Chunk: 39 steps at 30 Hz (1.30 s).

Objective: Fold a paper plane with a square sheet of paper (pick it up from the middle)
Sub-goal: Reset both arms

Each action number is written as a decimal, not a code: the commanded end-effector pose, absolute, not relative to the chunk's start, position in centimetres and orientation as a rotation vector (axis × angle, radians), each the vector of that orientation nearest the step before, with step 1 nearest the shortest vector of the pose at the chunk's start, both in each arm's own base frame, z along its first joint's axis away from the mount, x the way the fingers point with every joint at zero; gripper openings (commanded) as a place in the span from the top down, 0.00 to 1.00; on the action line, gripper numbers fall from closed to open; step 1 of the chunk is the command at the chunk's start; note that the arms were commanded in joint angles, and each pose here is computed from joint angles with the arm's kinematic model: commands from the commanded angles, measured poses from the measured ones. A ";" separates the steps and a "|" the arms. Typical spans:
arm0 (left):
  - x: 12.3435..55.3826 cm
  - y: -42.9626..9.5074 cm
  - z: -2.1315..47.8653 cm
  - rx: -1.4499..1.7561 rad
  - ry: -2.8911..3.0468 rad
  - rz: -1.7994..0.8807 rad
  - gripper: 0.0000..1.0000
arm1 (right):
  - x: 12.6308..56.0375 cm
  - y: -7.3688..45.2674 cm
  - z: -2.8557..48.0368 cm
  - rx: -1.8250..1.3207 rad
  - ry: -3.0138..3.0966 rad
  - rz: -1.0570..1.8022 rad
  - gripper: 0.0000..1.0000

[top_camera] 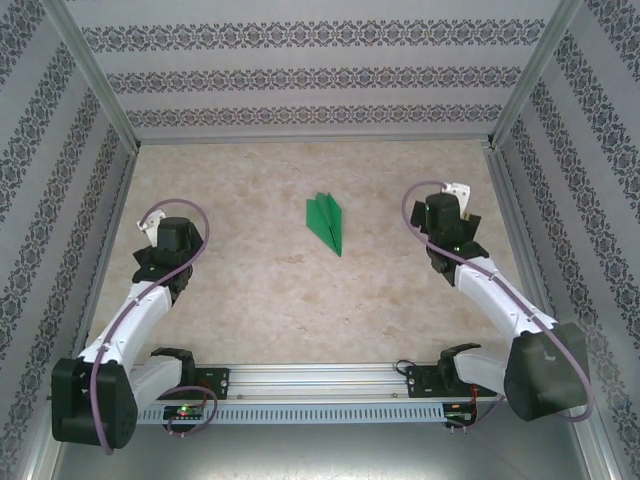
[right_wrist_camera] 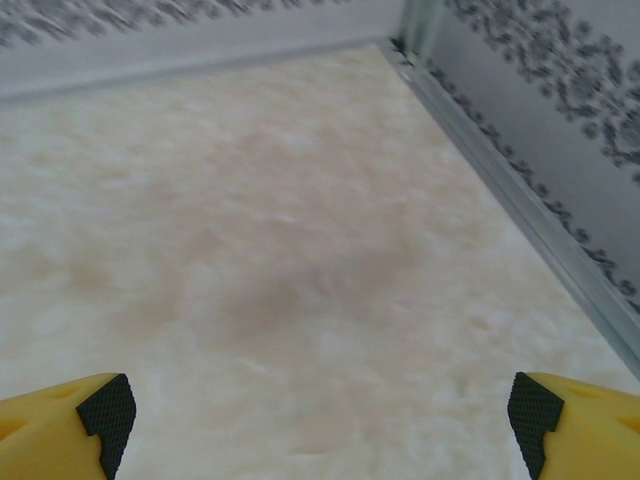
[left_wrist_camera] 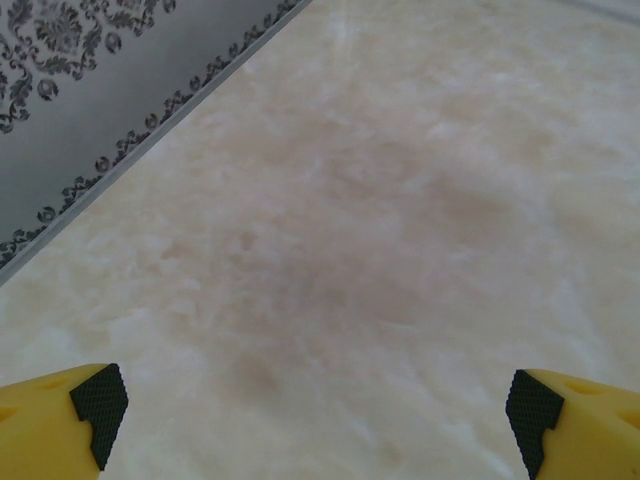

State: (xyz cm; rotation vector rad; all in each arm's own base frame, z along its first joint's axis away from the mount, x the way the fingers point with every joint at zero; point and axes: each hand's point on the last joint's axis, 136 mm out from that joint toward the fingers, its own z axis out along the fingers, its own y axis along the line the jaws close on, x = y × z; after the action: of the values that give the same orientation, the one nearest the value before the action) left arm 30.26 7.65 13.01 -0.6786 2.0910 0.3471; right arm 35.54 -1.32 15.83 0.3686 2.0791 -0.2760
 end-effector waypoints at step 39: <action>39.9 0.7 8.2 -0.021 1.981 0.025 0.00 | 39.7 -0.1 10.5 0.049 1.899 -0.025 0.02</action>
State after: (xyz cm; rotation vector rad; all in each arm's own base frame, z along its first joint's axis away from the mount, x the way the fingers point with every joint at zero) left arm 39.47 1.29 7.91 -0.0648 1.9840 0.0270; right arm 39.22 -0.47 9.45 0.0753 1.9405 -0.0375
